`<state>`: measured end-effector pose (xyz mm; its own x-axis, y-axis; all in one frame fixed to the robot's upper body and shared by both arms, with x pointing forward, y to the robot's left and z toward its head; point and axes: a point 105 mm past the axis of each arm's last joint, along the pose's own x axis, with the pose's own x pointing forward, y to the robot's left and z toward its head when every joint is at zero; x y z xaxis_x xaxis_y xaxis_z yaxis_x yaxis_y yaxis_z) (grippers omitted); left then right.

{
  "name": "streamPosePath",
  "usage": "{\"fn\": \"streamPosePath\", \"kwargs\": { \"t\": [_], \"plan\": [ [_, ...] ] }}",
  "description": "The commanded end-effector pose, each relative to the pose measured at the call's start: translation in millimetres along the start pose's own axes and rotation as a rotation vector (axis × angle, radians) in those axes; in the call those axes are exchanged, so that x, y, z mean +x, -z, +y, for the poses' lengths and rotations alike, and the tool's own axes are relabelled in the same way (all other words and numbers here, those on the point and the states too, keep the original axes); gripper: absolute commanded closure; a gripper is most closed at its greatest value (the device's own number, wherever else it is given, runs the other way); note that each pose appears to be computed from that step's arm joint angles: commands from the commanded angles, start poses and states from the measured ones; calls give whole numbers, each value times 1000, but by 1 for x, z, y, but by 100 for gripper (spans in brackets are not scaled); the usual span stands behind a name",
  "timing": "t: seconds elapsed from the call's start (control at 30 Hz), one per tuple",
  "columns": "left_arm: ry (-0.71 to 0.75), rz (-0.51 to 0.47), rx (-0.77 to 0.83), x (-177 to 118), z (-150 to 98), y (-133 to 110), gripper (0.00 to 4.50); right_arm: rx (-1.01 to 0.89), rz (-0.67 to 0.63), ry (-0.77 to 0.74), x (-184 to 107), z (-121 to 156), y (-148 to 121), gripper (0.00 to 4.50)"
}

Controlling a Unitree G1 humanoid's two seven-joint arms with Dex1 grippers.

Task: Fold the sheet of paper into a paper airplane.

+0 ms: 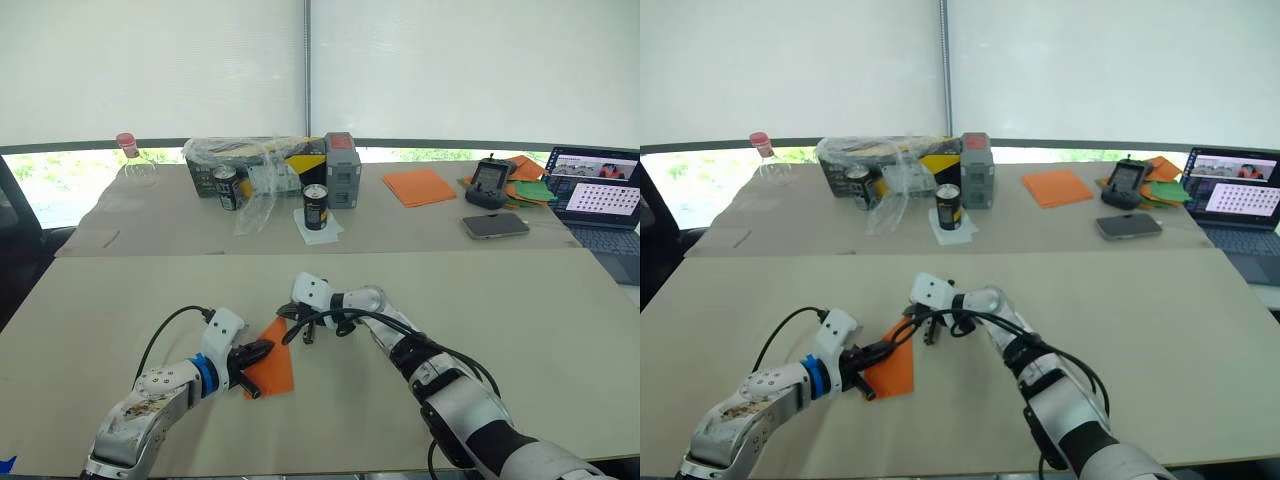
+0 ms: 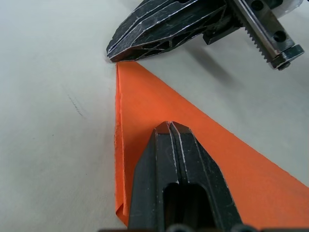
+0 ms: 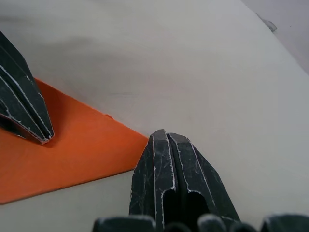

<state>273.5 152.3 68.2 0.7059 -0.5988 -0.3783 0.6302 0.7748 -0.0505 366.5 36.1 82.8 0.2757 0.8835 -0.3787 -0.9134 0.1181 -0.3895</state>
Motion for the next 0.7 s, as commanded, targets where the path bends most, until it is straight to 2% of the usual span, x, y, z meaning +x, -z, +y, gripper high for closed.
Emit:
{"fn": "streamPosePath", "kwargs": {
  "t": [0.03, 0.27, 0.7],
  "plan": [
    [-55, 23, -16, -2, 9, 7, 448, 25, 46, -85, 2, 15, 12, 450],
    [-121, 9, -41, -4, 17, 8, 448, 42, -2, -147, -3, 31, 16, 450],
    [-84, 24, -50, 5, 12, 9, 448, 17, 36, -254, -10, 67, 34, 450]
  ]
}}
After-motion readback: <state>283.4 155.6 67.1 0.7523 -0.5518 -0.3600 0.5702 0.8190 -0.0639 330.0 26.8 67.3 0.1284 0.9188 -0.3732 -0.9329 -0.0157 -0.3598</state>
